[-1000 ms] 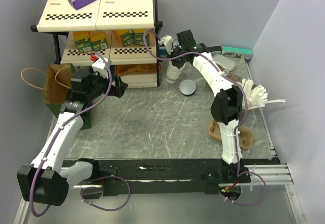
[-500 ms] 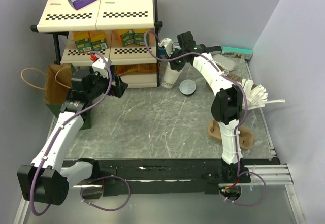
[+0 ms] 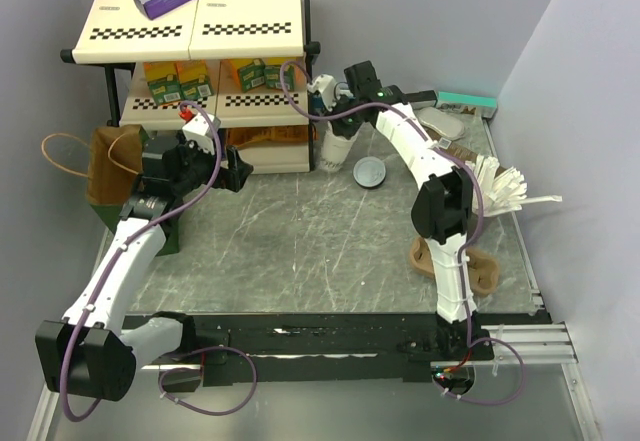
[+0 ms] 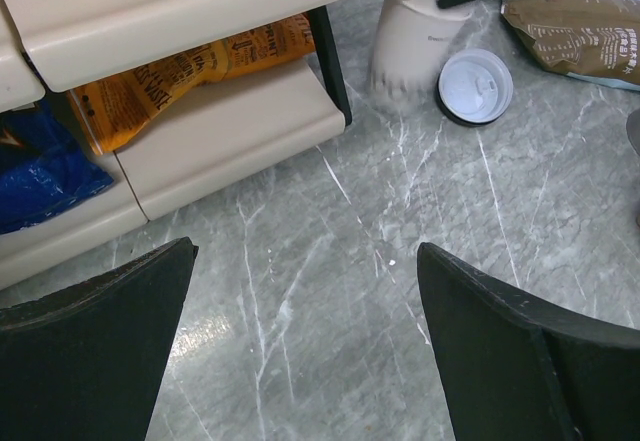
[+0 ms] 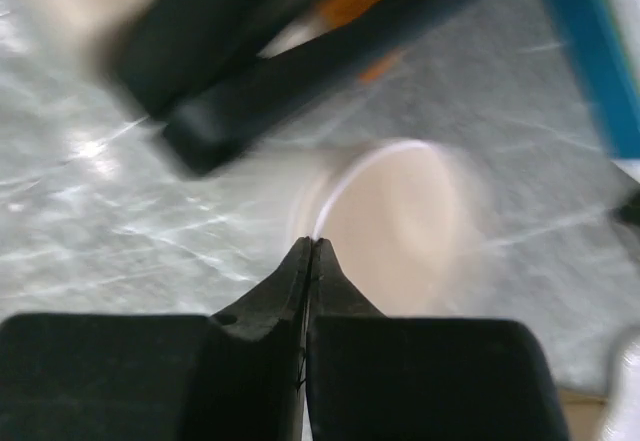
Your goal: Pack the takeout coffee
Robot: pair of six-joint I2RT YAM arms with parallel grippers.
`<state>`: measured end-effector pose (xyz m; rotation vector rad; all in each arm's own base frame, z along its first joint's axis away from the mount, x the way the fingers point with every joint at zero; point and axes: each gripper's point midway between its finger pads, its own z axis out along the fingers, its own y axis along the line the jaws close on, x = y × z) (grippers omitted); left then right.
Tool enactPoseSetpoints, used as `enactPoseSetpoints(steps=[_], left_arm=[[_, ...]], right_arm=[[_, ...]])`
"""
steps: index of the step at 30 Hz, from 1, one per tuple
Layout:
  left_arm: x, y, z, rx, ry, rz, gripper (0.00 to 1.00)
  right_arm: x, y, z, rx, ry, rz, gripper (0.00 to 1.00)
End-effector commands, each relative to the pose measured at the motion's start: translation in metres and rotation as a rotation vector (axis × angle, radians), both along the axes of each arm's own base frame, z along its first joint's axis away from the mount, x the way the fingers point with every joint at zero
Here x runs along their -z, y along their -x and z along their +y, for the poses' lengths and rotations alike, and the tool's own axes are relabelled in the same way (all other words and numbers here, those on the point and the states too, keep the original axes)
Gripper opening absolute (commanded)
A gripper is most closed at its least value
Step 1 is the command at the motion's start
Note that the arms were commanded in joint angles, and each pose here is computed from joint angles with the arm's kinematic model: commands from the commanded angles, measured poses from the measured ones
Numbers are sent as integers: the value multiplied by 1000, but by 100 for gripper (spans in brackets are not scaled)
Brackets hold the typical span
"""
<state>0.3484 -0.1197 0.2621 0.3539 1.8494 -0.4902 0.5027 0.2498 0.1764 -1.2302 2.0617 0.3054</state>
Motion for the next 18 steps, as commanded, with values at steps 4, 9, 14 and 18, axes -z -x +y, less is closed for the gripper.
enactPoseSetpoints(steps=[4, 9, 14, 18], left_arm=[[-20, -4, -3, 16, 28, -44, 99], [-21, -4, -4, 19, 33, -42, 100], [-18, -5, -4, 16, 36, -36, 99], [-18, -4, -6, 23, 48, -35, 99]], right_arm=[[-20, -11, -13, 54, 6, -26, 0], [-30, -25, -16, 66, 107, -145, 0], [0, -16, -25, -3, 188, -131, 0], [-28, 6, 8, -45, -82, -3, 0]])
